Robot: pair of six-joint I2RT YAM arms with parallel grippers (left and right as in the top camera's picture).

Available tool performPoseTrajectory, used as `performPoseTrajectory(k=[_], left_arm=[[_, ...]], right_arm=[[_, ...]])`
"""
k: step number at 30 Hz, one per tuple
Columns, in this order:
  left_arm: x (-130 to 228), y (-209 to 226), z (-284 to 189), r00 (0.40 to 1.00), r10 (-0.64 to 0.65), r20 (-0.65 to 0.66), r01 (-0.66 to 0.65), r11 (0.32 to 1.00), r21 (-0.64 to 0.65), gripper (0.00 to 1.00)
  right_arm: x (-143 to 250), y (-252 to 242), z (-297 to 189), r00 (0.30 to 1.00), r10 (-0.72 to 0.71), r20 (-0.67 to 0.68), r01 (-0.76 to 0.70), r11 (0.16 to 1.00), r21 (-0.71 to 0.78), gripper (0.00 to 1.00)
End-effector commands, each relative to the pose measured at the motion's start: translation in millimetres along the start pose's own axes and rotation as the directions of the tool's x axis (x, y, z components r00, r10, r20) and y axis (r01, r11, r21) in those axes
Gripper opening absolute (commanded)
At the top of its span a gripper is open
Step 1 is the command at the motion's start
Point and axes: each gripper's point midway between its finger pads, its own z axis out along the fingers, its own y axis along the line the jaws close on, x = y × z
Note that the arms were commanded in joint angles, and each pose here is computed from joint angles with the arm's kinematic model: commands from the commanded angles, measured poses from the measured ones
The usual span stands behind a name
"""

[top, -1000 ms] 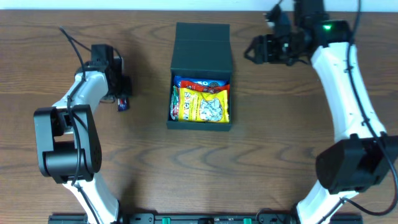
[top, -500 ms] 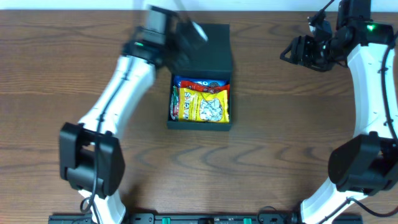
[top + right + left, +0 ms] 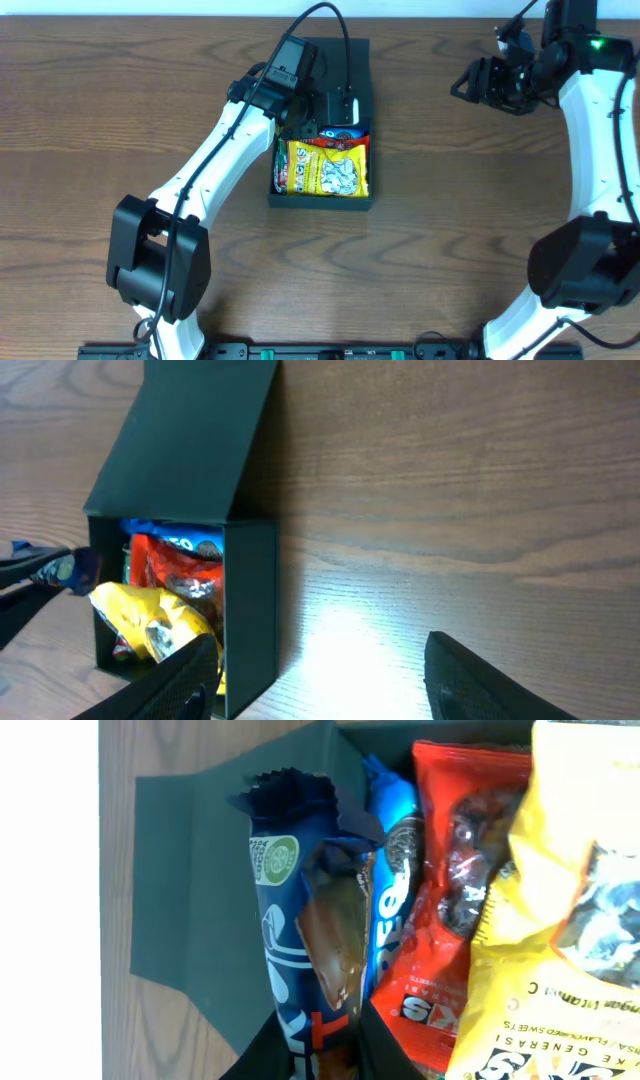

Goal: Pack container

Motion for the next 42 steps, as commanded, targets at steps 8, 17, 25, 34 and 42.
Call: performPoseTrajectory(k=[8,17,25,34,42], left_arm=[[-22,49,-10,0.968,-0.215,0.132,0.235,0.958,-0.166,0.95],[4,124,-100,0.858,-0.452,0.245,0.514,0.740,-0.434,0.06],[62,111,-99,0.764,-0.618,0.186,0.637,0.679,-0.363,0.06],[157,98,-16,0.076,-0.975,0.207,0.997,0.072,-0.027,0.06],[169,71,52,-0.168,-0.983,0.076,0.982,-0.160,0.103,0.06]], right_arm=[[0,-3,0,1.000,-0.010,-0.001,0.010,1.000,-0.004,0.66],[-10,15,14,0.996,-0.078,0.040,0.079,0.997,-0.023,0.01],[-1,43,92,0.998,-0.033,-0.051,0.024,0.985,-0.174,0.01],[7,37,164,0.975,0.128,-0.183,-0.179,0.939,-0.293,0.02],[16,35,204,0.945,0.188,-0.269,-0.282,0.885,-0.370,0.02]])
